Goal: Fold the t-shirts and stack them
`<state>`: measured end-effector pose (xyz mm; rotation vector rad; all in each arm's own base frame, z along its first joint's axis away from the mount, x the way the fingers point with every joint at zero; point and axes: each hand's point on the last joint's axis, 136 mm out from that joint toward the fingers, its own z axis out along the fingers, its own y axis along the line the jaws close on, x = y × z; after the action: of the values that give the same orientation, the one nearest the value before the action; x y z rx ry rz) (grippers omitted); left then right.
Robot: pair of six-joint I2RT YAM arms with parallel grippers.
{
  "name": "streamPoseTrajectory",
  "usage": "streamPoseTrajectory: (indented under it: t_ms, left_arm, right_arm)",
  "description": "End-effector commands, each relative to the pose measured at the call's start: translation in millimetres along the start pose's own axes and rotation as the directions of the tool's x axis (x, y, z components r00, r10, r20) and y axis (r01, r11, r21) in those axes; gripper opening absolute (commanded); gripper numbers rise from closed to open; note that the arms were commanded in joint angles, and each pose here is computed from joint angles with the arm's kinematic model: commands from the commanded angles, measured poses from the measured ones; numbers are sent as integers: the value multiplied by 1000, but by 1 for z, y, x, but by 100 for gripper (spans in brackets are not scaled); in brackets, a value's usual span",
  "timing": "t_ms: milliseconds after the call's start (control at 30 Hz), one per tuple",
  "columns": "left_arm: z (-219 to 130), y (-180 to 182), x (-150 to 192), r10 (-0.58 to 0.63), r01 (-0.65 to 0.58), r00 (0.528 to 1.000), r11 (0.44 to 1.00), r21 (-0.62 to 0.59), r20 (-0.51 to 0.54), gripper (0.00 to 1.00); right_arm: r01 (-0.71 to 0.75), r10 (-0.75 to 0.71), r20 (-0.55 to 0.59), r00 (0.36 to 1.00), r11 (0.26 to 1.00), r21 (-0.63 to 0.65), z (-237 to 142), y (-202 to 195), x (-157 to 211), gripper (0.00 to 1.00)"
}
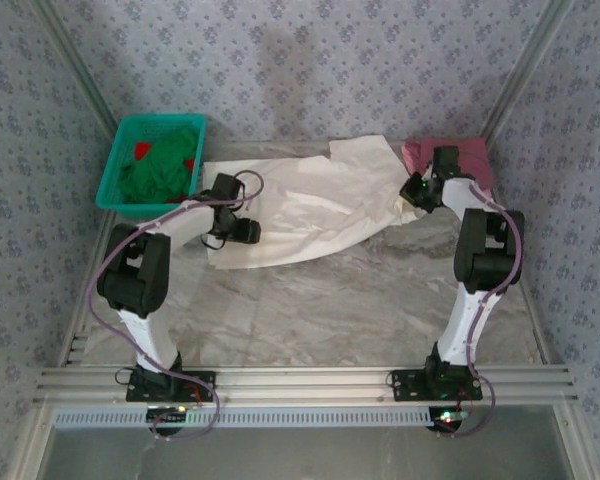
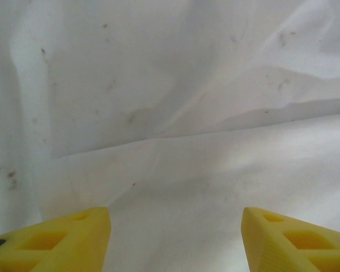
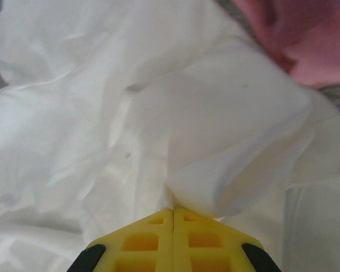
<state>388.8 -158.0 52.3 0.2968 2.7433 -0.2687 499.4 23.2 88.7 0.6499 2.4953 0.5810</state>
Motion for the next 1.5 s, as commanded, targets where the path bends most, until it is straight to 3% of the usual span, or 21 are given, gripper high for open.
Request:
streamPoseTrajectory:
  t_ms: [0,233,467,867,967,1233,1467]
  left_arm:
    - [-17,2,-3,-12,12,999,1000,-6,30,63]
    - [-17,2,-2,-6,6,1000,1000,-6,22,63]
    - [-31,0,-4,15,-15,999,1000,1,39,63]
    - [-39,5,6,2,-2,999,1000,-8,32,63]
    - [-41,5,7,-2,2,1000,1000,-8,30,63]
    - [-47,9,11,-7,8,1000,999,-34,30,64]
    - [-44,11,26,-43,43,999,999,-17,-10,64]
  right_arm:
    - [77,-79,59,995,997,23,-47,32,-2,0]
    - [48,-51,101,994,998,30,-106,44,28,0]
    - [-52,45,114,992,997,64,-181,20,78,0]
    - [-153,168,-66,984,970,191,-193,-53,219,0]
    - [-172,190,-79,979,967,189,-195,-61,241,17]
    - [-26,27,-1,1000,972,233,-227,-48,203,18]
    - [-112,129,-95,987,979,170,-179,-63,178,32]
